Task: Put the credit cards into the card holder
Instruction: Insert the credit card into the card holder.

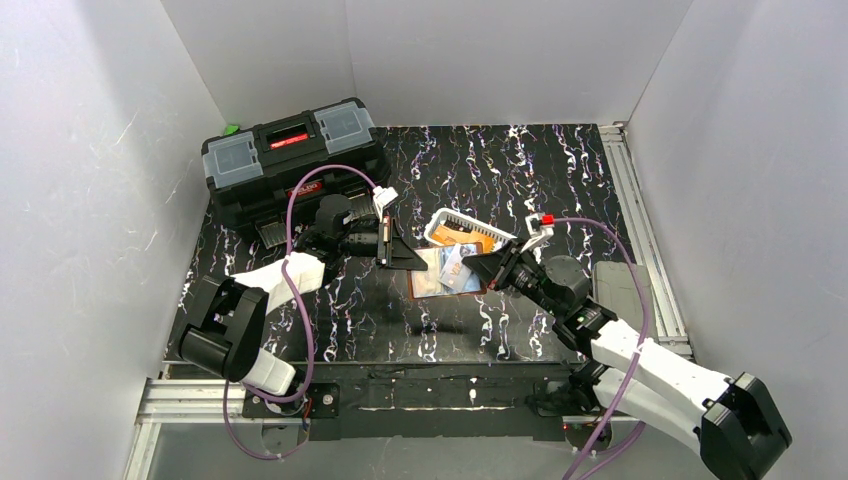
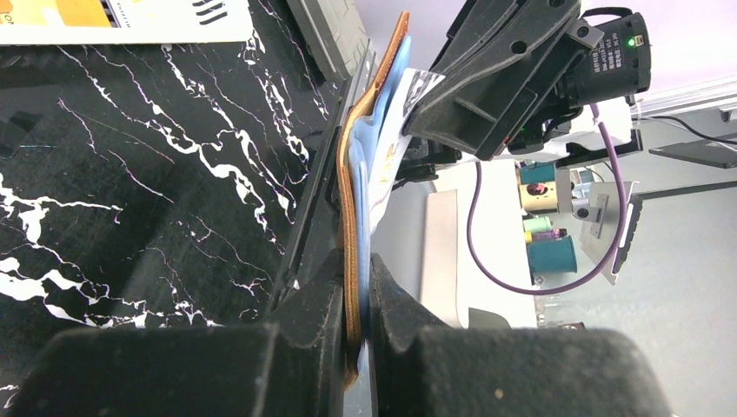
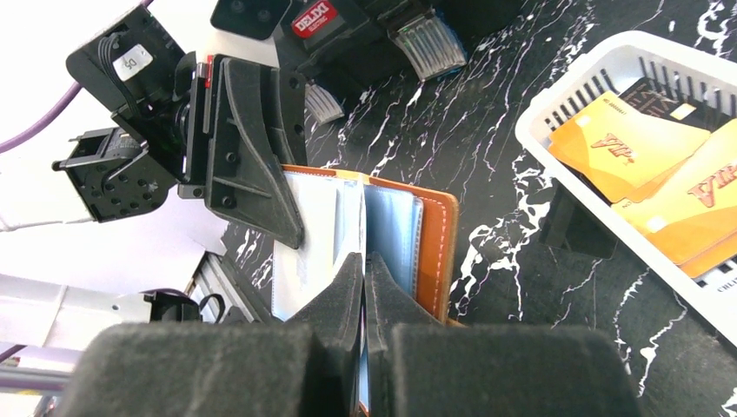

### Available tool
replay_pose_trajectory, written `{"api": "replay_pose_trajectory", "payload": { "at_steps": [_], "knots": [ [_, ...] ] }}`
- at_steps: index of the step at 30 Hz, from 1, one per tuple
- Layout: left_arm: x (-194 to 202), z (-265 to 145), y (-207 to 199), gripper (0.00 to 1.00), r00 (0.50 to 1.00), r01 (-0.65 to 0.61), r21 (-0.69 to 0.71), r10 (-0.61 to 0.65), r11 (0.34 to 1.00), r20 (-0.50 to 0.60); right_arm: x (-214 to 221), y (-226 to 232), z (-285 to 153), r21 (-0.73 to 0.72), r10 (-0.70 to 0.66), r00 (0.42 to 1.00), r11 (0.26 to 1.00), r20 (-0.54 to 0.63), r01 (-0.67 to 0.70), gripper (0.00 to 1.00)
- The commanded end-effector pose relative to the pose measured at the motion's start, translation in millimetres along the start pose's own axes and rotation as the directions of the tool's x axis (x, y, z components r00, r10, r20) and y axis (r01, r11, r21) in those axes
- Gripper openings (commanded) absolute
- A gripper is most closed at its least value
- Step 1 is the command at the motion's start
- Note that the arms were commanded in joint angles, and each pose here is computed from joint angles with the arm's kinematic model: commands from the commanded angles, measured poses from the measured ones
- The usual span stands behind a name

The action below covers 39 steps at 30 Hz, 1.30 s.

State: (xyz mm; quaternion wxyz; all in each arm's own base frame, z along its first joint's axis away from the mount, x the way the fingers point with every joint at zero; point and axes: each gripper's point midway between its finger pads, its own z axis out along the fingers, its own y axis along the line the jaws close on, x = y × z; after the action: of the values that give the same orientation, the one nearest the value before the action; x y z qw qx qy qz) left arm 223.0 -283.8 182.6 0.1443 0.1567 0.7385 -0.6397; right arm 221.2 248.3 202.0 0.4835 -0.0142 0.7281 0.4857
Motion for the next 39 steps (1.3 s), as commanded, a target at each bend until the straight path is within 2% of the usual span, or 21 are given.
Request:
{"api": "replay_pose_trajectory", "payload": {
  "at_steps": [1,21,39],
  "knots": [
    [-5,-6,-38,0.00,0.993,-0.117,0.085,0.118,0.989,-0.004,11,-2,6,-0.019,-0.010,0.999,1.000,-0.045,0.009,0.01],
    [-8,-6,-43,0.00,0.989,-0.150,0.096,0.151,0.984,0.005,54,-5,9,-0.048,-0.021,0.965,0.999,-0.263,0.009,0.01],
    [-7,-5,-52,0.00,0.981,-0.194,0.127,0.196,0.973,-0.001,69,-6,9,-0.062,-0.046,0.934,0.998,-0.355,0.026,0.01]
  ]
}}
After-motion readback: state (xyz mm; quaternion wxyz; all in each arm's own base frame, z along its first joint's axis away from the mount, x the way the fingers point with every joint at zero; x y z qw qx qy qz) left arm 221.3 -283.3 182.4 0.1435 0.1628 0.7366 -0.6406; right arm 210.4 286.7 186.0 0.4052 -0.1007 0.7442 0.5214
